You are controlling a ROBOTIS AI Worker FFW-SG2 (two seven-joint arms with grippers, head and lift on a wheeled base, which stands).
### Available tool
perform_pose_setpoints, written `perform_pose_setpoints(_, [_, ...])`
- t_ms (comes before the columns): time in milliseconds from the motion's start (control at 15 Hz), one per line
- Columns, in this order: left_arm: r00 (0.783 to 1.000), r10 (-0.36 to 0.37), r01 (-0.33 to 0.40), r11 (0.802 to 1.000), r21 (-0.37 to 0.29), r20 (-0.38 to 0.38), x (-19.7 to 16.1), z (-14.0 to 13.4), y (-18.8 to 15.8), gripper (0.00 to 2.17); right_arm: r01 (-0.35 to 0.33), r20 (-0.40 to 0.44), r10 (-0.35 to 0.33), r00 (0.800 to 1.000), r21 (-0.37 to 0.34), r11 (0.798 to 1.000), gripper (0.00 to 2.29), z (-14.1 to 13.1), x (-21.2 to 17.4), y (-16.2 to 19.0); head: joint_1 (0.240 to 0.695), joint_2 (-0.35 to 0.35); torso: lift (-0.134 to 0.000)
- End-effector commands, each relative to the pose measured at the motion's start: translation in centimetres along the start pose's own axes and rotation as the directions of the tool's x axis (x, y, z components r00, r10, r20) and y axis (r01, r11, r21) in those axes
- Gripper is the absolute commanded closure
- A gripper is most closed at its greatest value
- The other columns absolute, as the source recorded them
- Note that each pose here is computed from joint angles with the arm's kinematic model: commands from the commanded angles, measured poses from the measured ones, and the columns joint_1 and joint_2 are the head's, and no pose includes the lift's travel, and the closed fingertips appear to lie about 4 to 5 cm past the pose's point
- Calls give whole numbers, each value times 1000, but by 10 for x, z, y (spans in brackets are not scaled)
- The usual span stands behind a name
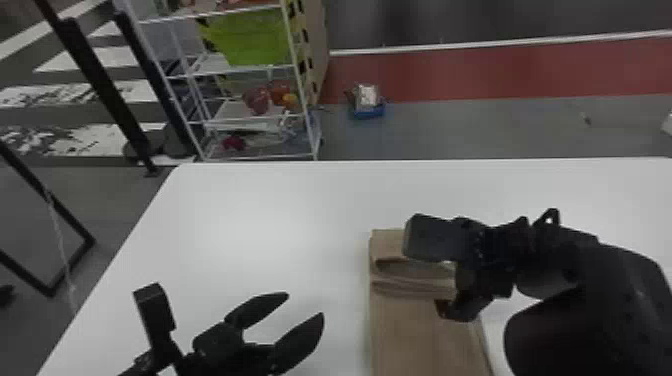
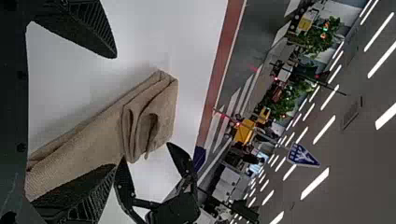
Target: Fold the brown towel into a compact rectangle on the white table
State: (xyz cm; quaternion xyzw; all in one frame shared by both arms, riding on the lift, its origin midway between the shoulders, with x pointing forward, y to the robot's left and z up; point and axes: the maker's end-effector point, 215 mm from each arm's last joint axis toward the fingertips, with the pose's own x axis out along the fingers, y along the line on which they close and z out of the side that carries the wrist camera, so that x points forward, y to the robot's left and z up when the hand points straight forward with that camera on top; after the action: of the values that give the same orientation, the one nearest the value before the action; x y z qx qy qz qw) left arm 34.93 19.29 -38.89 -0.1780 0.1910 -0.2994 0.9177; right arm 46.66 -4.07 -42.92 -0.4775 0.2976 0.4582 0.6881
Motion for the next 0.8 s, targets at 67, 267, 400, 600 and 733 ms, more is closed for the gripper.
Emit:
perform_pose_setpoints(67, [1000, 11, -11, 1000, -3, 4, -3, 1, 4, 46, -19, -5, 19, 1000, -12, 1000, 103, 12, 9, -1, 695, 214, -123])
perform_pose_setpoints(267, [1000, 14, -14, 1000, -7, 4, -4, 0, 7, 46, -33, -2, 33, 999, -16, 999, 113, 16, 9, 4, 695, 234, -123])
perform_pose_setpoints(400, [1000, 14, -14, 1000, -7, 4, -4, 0, 7, 46, -40, -13, 40, 999, -19, 999, 113, 13, 13, 7, 695, 241, -123])
perform_pose_setpoints(600, [1000, 16, -16, 1000, -11, 2, -4, -3, 8, 46, -43, -43, 42, 998, -28, 999, 147, 7, 23, 6, 695, 243, -123])
perform_pose_setpoints(733, [1000, 19, -19, 1000, -9, 4, -4, -3, 10, 46, -41, -44, 39, 998, -28, 999, 225, 9, 24, 5, 695, 240, -123])
